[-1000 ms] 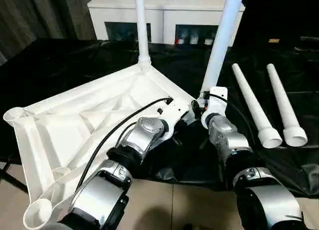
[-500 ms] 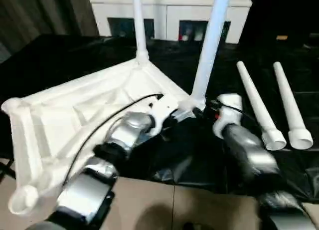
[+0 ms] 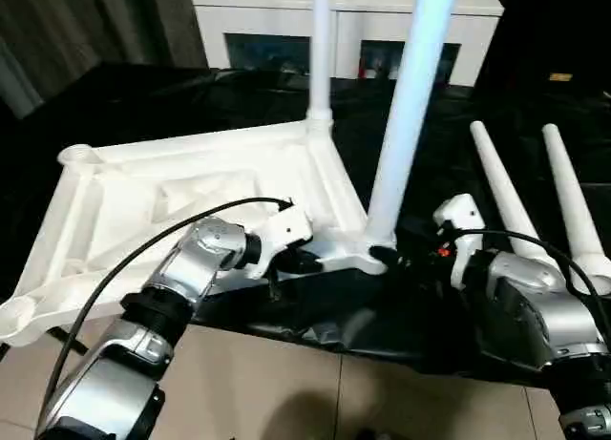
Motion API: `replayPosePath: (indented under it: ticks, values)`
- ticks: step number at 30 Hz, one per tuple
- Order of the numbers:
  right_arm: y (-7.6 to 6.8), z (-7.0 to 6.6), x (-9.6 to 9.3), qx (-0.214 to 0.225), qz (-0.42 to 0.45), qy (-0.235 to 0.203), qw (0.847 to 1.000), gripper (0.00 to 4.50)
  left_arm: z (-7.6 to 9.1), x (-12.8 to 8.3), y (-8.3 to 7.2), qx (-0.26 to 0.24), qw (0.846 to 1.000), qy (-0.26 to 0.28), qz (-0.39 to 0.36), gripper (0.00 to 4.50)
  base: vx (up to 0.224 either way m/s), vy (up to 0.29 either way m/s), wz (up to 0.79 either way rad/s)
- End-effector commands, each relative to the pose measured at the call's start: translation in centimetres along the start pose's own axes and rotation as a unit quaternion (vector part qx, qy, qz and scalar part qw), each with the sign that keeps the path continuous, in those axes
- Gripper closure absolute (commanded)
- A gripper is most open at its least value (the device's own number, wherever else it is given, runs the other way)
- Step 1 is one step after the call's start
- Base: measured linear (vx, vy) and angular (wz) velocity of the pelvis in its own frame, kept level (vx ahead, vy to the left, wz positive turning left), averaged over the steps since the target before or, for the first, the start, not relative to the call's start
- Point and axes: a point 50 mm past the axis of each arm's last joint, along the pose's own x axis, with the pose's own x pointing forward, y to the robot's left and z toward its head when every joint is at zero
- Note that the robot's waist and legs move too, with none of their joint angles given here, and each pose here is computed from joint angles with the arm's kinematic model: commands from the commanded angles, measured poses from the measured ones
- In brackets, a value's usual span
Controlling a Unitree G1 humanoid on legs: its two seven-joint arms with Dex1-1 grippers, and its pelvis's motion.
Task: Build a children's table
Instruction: Rotate leg to tighten
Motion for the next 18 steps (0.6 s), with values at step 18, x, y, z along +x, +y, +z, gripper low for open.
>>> replayPosePath:
  ticks: [18]
  values:
    - [0.1,0.9,1.4,-0.008,0.079,0.010,0.997,1.26,1.8,-0.7,-0.1,0.038,0.999,-0.021,-0.011,4.50,0.000,0.000,0.00]
